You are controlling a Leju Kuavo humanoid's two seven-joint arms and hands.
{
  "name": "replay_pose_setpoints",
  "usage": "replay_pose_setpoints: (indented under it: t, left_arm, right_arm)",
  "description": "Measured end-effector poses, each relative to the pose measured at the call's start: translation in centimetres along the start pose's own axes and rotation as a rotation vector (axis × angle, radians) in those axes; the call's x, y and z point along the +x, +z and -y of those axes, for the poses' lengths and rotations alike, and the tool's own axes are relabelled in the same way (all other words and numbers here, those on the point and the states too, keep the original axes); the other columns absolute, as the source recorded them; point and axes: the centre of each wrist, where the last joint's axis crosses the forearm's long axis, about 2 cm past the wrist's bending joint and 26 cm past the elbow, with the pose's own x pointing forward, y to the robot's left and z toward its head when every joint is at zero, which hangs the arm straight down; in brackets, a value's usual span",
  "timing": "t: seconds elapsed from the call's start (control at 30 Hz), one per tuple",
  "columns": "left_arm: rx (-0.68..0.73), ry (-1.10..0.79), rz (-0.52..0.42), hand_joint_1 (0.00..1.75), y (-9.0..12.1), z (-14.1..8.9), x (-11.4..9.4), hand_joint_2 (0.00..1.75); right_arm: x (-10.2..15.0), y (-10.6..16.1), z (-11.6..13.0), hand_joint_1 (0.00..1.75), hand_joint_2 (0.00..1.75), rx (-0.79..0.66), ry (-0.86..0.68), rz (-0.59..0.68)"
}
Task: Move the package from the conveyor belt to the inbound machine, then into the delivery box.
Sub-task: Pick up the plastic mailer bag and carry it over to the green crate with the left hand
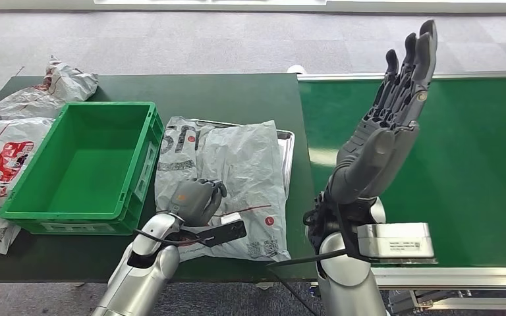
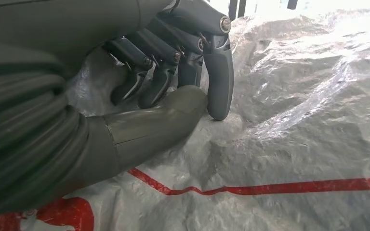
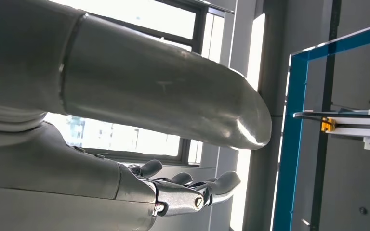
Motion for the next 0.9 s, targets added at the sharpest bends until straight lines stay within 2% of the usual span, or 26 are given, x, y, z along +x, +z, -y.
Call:
replay_pose_setpoints:
  t: [0.07, 0.2, 0.5, 0.9]
  left_arm:
    - [-0.009, -0.003, -0.004, 1.71, 0.01, 0.11, -0.07, 1.75]
    - [-0.016, -0.018, -0.019, 0.0, 0.05, 0.28, -0.19, 1.75]
    - [0.005, -0.036, -0.032, 0.0, 0.04, 0.19, -0.27, 1.75]
    - [-0.046, -0.047, -0.04, 0.0, 0.14, 0.37, -0.46, 1.75]
  right_arm:
    - [-0.02, 0.01, -0.01, 0.0, 0.0, 0.001, 0.0, -0.003]
    - [-0.06, 0.05, -0.03, 0.0, 0.0, 0.002, 0.0, -0.007]
    - [-0.17, 0.16, -0.05, 0.0, 0.0, 0.012, -0.003, -0.012]
    - [-0.48, 0.46, -0.16, 0.0, 0.0, 0.025, -0.009, -0.03]
